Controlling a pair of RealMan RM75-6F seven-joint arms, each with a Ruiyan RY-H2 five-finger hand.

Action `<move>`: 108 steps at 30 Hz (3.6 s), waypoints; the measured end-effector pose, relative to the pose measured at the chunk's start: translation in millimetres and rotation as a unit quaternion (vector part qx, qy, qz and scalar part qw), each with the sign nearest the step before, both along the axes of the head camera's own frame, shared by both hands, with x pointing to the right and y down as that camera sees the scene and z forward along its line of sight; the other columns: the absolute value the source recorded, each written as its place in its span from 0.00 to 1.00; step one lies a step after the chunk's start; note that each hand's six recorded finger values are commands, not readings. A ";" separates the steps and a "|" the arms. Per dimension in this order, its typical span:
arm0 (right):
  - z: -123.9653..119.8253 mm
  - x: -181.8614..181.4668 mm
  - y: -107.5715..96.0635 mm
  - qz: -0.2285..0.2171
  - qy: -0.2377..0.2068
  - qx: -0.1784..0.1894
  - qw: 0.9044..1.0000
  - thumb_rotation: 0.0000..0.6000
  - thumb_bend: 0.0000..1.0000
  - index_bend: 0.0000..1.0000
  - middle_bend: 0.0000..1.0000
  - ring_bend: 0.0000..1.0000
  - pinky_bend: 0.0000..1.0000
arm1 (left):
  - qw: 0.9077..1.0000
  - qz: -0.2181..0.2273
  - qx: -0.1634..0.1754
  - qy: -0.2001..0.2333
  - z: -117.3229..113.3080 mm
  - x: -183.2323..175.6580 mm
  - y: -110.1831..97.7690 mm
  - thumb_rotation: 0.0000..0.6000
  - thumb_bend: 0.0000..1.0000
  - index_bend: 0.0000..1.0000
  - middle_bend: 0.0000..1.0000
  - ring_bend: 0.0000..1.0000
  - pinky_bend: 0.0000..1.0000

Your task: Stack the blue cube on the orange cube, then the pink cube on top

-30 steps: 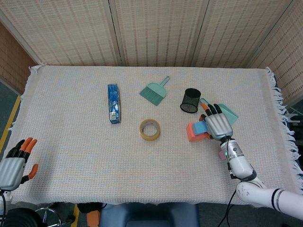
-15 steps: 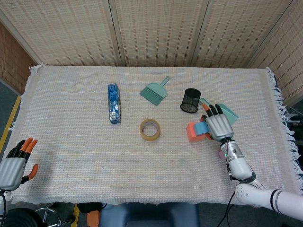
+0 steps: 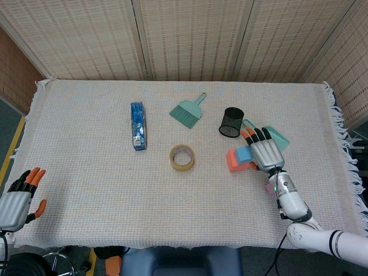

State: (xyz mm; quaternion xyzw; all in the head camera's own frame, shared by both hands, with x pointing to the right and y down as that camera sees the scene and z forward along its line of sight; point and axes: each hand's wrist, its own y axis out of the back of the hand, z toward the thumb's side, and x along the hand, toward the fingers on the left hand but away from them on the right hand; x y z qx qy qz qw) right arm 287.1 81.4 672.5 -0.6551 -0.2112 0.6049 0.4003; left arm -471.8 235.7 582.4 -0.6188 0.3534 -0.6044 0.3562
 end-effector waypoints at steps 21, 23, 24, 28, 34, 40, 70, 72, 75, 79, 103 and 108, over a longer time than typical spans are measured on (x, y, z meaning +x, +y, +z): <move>-29.4 78.1 101.3 -0.008 -0.005 -0.115 0.993 1.00 0.18 0.18 0.00 0.00 0.00 | 1.000 0.011 -0.005 -0.009 5.4 6.6 2.2 1.00 0.44 0.00 0.00 0.00 0.19; -22.0 83.5 104.6 -0.008 0.002 -0.119 0.993 1.00 0.18 0.20 0.00 0.00 0.00 | 1.000 0.012 -0.007 -0.009 6.5 7.0 2.5 1.00 0.44 0.00 0.00 0.00 0.19; -18.3 85.1 106.0 -0.007 0.004 -0.120 0.993 1.00 0.18 0.20 0.00 0.00 0.00 | 1.000 0.012 -0.008 -0.010 7.0 6.8 2.7 1.00 0.44 0.00 0.00 0.00 0.19; -4.5 88.4 112.2 -0.004 0.006 -0.122 0.992 1.00 0.18 0.22 0.00 0.00 0.00 | 1.000 0.010 -0.010 -0.011 8.0 6.1 2.8 1.00 0.44 0.00 0.00 0.00 0.19; 8.0 94.3 111.1 0.001 0.019 -0.111 0.994 1.00 0.18 0.28 0.00 0.00 0.00 | 1.000 0.004 -0.017 -0.014 11.5 2.6 1.4 1.00 0.44 0.00 0.00 0.00 0.19; 19.3 99.1 107.5 0.023 0.024 -0.097 0.995 1.00 0.18 0.34 0.00 0.00 0.00 | 1.000 0.004 -0.019 -0.015 12.7 2.1 0.7 1.00 0.45 0.00 0.00 0.00 0.19; -47.3 33.9 36.2 0.017 -0.089 -0.046 0.995 1.00 0.18 0.49 0.00 0.00 0.00 | 1.000 0.004 -0.013 -0.013 8.1 2.5 2.2 1.00 0.45 0.00 0.00 0.00 0.19; -50.3 25.1 25.0 0.014 -0.094 -0.044 0.995 1.00 0.18 0.49 0.00 0.00 0.00 | 1.000 0.003 -0.012 -0.012 7.2 2.2 2.1 1.00 0.44 0.00 0.00 0.00 0.19; -52.7 14.3 9.5 0.012 -0.096 -0.044 0.994 1.00 0.18 0.49 0.00 0.00 0.00 | 1.000 0.003 -0.009 -0.010 5.6 2.2 1.9 1.00 0.44 0.00 0.00 0.00 0.19; -52.4 3.8 -8.6 0.009 -0.088 -0.042 0.995 1.00 0.18 0.49 0.00 0.00 0.00 | 1.000 0.002 -0.009 -0.009 4.8 1.0 1.7 1.00 0.44 0.00 0.00 0.00 0.19; -36.7 1.1 -27.8 0.021 -0.061 -0.028 0.998 1.00 0.18 0.48 0.00 0.00 0.00 | 1.000 -0.002 -0.015 -0.011 8.1 -1.6 0.0 1.00 0.44 0.00 0.00 0.00 0.20; -35.3 1.0 -26.7 0.023 -0.056 -0.030 0.998 1.00 0.18 0.42 0.00 0.00 0.00 | 1.000 -0.001 -0.014 -0.010 7.6 -1.4 0.1 1.00 0.44 0.00 0.00 0.00 0.20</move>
